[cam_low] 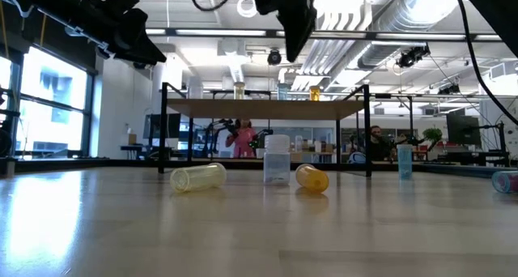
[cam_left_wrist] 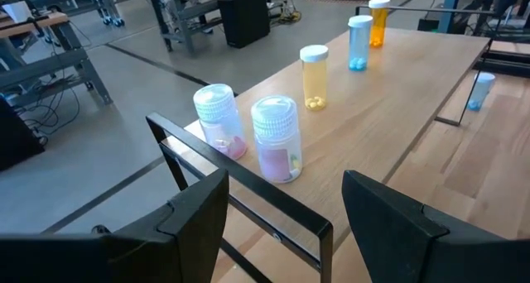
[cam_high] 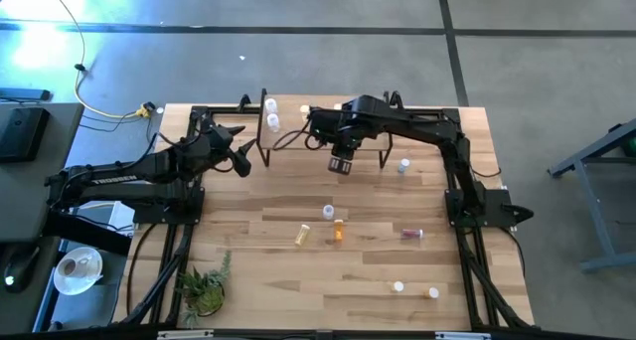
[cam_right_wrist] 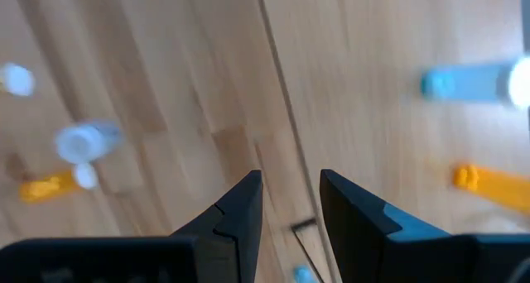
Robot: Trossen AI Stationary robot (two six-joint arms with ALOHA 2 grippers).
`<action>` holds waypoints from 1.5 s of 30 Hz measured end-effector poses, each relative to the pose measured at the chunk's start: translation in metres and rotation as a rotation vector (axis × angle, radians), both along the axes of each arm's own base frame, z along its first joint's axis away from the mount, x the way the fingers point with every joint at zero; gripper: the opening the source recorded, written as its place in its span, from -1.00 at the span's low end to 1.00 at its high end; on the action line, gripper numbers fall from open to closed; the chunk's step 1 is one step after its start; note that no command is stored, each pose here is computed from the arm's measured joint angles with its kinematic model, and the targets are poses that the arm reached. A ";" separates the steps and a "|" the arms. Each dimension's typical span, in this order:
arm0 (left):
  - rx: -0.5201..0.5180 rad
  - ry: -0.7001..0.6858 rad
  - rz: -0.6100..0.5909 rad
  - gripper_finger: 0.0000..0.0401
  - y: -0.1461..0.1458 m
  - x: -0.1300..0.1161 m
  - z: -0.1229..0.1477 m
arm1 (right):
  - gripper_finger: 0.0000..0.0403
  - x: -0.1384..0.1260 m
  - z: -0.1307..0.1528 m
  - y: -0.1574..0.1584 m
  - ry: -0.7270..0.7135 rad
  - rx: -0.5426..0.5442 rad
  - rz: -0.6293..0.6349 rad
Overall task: Pick and place medicine bottles onto shelf by color
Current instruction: Put the top blue pill bottle on the shelf aligned with the other blue pill bottle
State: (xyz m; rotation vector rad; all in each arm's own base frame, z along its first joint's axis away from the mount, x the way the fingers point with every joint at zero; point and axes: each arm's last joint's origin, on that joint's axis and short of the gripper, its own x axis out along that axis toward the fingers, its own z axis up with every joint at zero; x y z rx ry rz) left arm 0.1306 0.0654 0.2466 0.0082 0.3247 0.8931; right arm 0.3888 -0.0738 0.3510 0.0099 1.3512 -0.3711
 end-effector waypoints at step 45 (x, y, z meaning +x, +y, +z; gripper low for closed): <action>0.024 -0.035 -0.012 0.13 0.000 0.001 0.004 | -0.32 -0.232 -0.076 0.033 -0.532 -0.108 -0.990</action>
